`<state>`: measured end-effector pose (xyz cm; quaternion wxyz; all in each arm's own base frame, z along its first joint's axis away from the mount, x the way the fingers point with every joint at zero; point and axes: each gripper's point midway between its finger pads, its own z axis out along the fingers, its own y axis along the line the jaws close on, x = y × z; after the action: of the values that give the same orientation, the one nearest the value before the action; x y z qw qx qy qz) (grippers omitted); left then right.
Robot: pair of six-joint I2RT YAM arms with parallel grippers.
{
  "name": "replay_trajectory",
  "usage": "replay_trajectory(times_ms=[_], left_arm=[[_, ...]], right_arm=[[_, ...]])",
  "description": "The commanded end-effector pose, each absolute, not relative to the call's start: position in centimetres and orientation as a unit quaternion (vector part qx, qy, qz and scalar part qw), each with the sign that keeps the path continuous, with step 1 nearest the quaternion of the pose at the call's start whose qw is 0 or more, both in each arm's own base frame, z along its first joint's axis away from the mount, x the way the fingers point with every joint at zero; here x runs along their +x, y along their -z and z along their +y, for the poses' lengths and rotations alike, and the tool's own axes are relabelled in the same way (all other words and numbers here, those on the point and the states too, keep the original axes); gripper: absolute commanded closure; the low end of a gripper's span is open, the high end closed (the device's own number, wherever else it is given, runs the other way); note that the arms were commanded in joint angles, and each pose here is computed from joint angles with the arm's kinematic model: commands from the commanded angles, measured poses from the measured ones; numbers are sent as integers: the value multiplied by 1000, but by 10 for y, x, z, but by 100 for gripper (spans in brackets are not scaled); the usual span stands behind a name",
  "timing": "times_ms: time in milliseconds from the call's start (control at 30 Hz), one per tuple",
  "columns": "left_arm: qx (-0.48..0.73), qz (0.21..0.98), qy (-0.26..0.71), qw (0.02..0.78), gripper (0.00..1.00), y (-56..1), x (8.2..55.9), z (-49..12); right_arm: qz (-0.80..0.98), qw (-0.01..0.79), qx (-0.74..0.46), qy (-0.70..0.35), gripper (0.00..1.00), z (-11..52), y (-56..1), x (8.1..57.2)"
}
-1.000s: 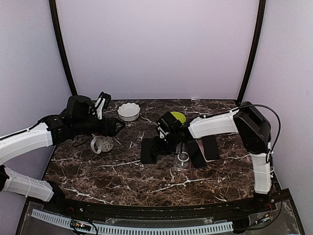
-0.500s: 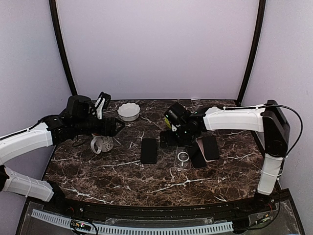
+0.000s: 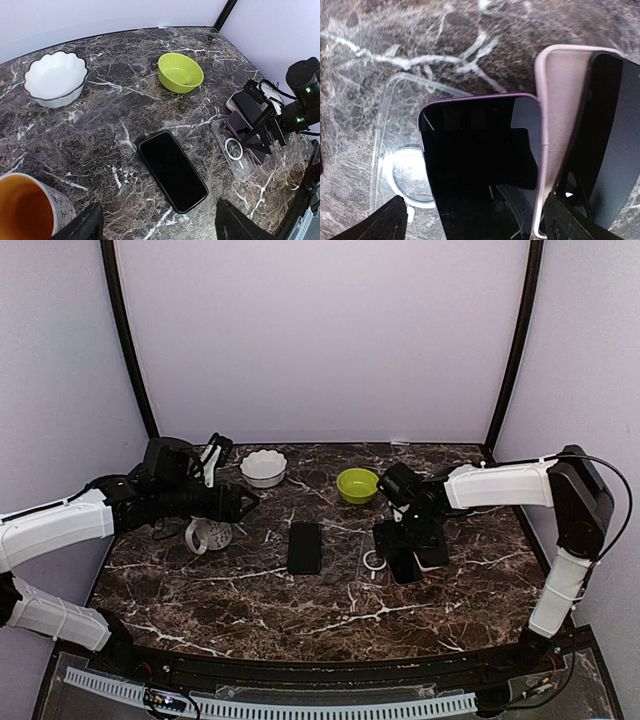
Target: Put the phone into the phone case
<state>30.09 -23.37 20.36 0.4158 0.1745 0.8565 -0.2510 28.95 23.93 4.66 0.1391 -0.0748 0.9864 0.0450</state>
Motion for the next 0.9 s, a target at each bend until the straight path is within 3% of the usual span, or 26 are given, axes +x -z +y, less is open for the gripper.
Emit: replay_trajectory(times_ms=[0,133,400,600,767,867], left_arm=[[180,857,253,412,22,-206,301,-235],[181,857,253,411,22,-206,301,-235],[184,857,255,409,23,-205,301,-236],[185,858,255,406,23,-204,301,-237],[185,858,256,405,24,-203,301,-237],[186,859,257,403,24,-202,301,-238]], right_arm=[[988,121,-85,-43,8,239,-29,291],[988,105,-91,-69,18,251,-23,287],[980,99,-123,-121,21,283,-33,276],[982,103,-129,-92,15,269,-37,273],[986,107,-110,-70,2,256,-35,275],[986,111,-100,-70,2,257,-34,281]])
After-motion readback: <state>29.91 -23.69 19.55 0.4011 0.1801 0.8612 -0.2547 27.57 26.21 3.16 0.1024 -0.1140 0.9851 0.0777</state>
